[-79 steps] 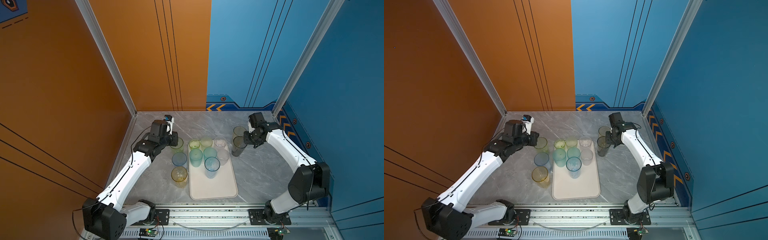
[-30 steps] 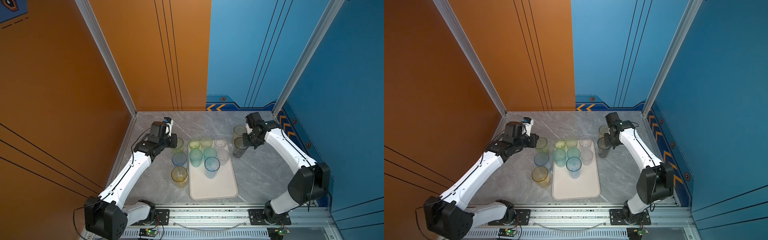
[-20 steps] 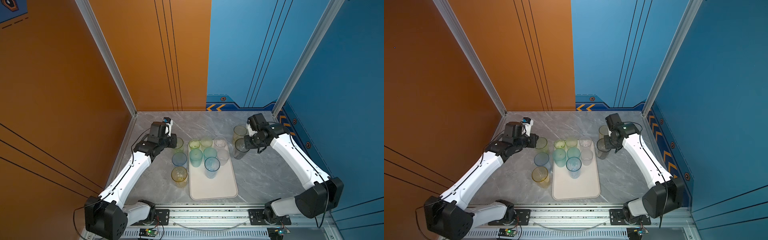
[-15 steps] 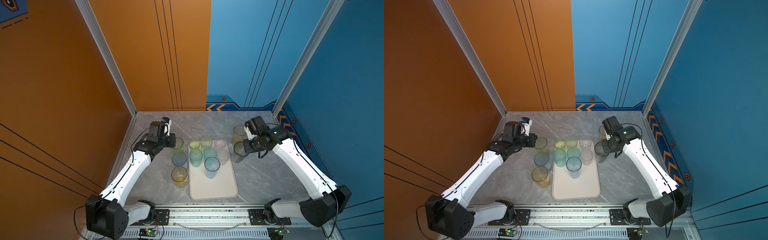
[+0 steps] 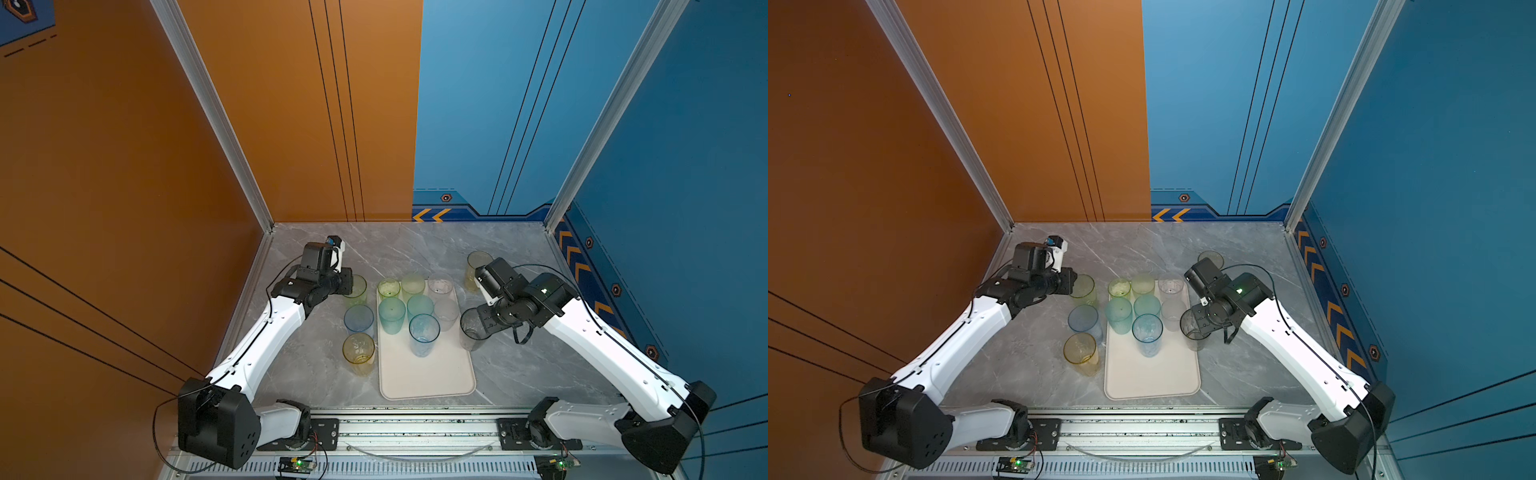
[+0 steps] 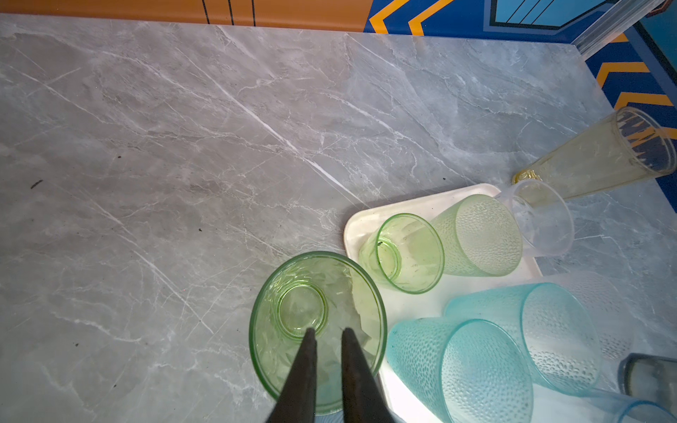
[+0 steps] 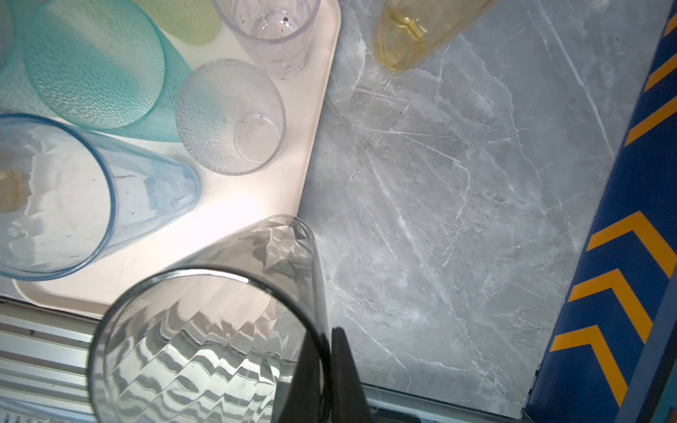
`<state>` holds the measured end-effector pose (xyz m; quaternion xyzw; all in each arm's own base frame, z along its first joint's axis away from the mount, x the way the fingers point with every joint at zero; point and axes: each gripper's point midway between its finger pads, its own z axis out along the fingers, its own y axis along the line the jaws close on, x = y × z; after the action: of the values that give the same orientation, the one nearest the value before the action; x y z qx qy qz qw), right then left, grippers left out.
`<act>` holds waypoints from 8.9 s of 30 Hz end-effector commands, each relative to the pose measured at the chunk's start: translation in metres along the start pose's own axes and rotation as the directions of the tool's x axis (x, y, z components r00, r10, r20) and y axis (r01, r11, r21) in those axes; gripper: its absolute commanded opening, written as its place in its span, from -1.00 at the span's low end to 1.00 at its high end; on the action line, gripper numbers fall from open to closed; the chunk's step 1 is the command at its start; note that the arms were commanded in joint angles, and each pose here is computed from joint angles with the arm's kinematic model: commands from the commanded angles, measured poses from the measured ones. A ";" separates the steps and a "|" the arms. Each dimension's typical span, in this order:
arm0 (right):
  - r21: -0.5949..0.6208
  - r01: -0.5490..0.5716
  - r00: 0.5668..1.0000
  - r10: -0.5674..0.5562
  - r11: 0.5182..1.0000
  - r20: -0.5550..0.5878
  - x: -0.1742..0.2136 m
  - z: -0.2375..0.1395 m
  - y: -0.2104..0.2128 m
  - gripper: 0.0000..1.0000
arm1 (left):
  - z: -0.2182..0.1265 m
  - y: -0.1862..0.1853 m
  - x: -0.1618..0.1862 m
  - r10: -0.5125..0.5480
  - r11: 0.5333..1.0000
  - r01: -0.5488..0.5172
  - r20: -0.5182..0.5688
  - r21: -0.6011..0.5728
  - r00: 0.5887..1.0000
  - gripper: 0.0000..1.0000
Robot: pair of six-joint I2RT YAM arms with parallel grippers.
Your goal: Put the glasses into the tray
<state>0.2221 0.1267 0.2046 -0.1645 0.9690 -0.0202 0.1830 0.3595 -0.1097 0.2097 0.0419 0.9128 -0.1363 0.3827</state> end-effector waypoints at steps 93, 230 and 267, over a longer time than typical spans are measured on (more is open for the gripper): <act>-0.096 -0.156 0.961 0.174 0.983 0.217 -0.050 -0.010 -0.012 -0.26 | -0.014 0.032 0.027 0.068 0.977 -0.108 -0.206 -0.186 0.976 -0.68; -0.244 -0.119 0.920 0.199 0.963 0.337 -0.077 -0.038 0.007 -0.35 | -0.121 -0.132 0.049 0.488 0.868 -0.445 -0.218 0.220 0.845 -0.97; -0.222 -0.131 0.934 0.196 0.966 0.300 -0.078 -0.024 0.002 -0.35 | -0.039 -0.119 0.114 0.464 0.886 -0.398 -0.485 0.240 0.741 -0.98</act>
<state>0.2793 0.1547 0.2561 -0.1046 0.9311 0.1214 0.3277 0.2269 -0.2148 0.1863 0.3116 0.9372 -0.0770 0.1361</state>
